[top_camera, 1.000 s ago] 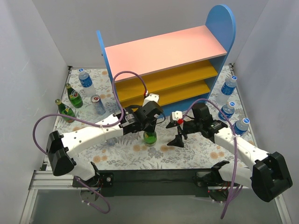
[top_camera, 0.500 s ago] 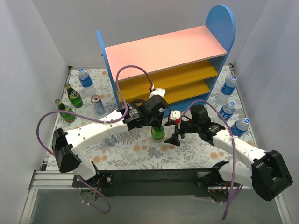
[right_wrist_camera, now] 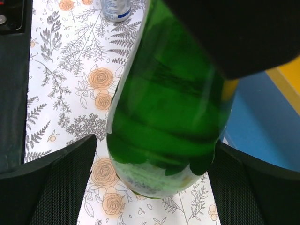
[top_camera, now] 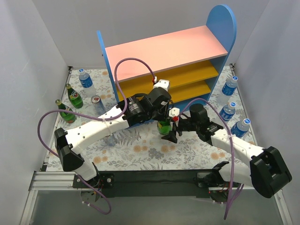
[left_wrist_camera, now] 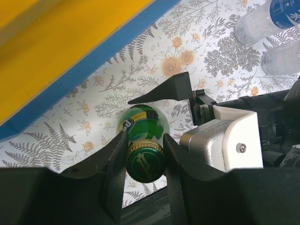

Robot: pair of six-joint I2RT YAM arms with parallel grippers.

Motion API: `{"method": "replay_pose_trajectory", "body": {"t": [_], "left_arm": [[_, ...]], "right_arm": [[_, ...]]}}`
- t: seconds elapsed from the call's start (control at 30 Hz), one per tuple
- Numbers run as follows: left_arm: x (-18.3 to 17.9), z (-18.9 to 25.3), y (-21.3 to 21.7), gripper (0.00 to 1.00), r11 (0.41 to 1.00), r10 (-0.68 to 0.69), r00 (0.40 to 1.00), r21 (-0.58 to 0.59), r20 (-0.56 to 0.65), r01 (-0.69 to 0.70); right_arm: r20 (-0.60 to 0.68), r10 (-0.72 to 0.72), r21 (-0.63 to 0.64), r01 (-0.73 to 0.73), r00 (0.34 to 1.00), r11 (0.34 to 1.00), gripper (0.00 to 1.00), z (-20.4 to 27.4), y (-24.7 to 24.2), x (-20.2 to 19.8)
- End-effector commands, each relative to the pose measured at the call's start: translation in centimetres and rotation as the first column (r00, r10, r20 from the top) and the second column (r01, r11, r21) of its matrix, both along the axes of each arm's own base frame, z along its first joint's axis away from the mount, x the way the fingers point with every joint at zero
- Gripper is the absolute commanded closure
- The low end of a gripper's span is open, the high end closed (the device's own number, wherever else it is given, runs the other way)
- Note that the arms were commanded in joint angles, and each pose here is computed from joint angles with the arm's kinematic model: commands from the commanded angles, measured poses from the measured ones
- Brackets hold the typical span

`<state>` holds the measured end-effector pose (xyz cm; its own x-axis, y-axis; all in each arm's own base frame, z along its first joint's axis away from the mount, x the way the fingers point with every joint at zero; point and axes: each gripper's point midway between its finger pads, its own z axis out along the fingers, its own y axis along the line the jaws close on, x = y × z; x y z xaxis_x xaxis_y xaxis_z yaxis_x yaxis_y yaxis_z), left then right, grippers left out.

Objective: Place and organize the beverage onto the shelf
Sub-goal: Pick up the drink from the center of the board.

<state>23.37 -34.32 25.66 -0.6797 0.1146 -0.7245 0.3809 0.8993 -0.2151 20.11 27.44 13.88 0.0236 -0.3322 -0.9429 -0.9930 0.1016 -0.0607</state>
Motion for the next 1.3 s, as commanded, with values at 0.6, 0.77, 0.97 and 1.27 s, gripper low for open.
{"method": "replay_pose_trajectory", "body": {"t": [0.6,0.77,0.97,1.27], "left_arm": [[0.5,8.4,-2.7,1.0,0.965,0.005,0.996,-0.261,0.093,0.02],[0.3,8.9,-2.8,1.0,0.958,-0.001,0.995,-0.287,0.095,0.028],[-0.4,9.4,-2.7,1.0,0.936,-0.013,0.995,-0.349,0.096,0.046],[-1.0,8.3,-3.7,0.9,0.918,-0.044,0.997,-0.391,0.059,0.064]], "right_arm": [[0.076,0.001,0.151,-0.013,0.997,0.988,0.55,6.7,2.6,2.1],[0.058,0.085,0.176,-0.094,0.995,0.98,0.99,7.3,2.7,0.5],[0.058,0.192,0.225,-0.2,0.98,0.954,0.99,8.7,1.5,-0.9],[0.058,0.222,0.24,-0.23,0.973,0.943,0.99,9.1,0.9,-1.5]]}}
